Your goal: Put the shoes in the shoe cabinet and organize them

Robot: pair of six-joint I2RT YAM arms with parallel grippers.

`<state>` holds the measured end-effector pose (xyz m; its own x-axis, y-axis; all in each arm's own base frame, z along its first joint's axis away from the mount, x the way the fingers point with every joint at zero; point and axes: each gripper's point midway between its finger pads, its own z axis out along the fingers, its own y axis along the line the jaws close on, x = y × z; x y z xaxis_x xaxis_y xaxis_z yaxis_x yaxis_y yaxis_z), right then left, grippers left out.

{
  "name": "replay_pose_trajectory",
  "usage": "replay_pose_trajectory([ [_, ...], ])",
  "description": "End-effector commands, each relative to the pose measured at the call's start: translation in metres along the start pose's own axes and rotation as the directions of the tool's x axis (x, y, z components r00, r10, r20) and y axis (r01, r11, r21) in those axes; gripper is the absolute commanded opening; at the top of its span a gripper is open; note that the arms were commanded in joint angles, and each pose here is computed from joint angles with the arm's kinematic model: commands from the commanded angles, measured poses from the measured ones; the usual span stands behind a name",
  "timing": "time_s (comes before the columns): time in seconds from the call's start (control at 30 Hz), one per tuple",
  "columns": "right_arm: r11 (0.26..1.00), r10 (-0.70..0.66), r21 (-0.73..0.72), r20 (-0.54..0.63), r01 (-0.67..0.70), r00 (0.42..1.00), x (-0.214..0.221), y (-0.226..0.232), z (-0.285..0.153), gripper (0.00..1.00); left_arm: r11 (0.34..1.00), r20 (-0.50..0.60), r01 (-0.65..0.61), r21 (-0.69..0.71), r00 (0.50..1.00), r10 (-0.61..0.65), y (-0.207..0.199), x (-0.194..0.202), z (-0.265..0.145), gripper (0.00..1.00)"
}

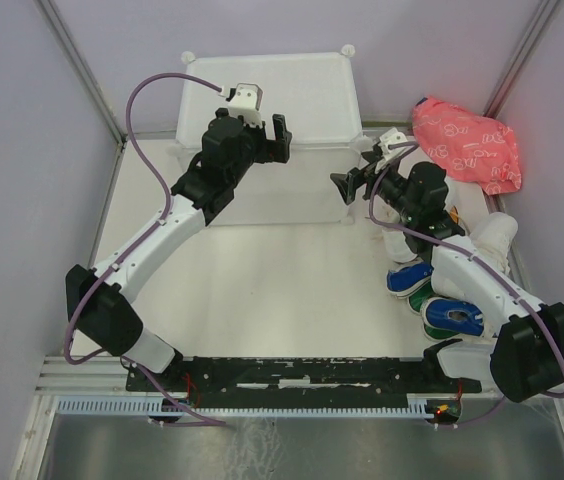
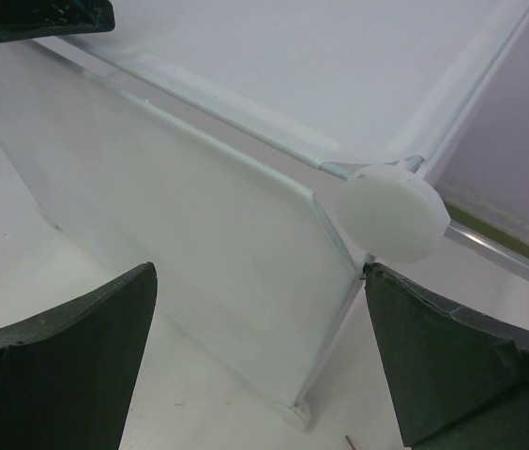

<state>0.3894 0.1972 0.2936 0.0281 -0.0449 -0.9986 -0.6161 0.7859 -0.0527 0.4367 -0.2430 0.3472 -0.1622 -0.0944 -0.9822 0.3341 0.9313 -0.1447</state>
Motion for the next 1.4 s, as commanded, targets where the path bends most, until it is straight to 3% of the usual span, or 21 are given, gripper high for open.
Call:
replay_pose_trajectory([
  [0.0,0.999,-0.027,0.033,0.131,0.022,0.991,-0.042,-0.006,-0.001,1.00,1.000,0.006,-0.001,0.017,1.000,0.001,-0.004,-0.001,-0.002,0.99],
  [0.5,0.970,0.049,-0.237,-0.002,-0.048,0.999,-0.008,0.043,-0.005,1.00,1.000,-0.001,0.005,0.023,1.000,-0.005,-0.004,0.004,-0.003,0.99],
  [0.93,0.900,0.081,-0.422,-0.081,-0.107,0.993,-0.005,0.092,-0.064,1.00,0.999,-0.013,0.011,0.033,1.000,-0.011,-0.006,0.009,-0.001,0.99],
  [1.2,0.761,0.236,-0.583,-0.158,-0.284,0.959,-0.005,0.138,-0.103,0.95,0.999,-0.032,0.016,0.033,0.999,-0.015,-0.006,0.017,0.001,0.99],
  [1.37,0.633,0.228,-0.736,-0.118,-0.239,0.966,-0.034,0.190,-0.151,0.96,0.999,-0.026,0.028,0.042,0.999,-0.027,-0.008,0.010,-0.003,1.00],
])
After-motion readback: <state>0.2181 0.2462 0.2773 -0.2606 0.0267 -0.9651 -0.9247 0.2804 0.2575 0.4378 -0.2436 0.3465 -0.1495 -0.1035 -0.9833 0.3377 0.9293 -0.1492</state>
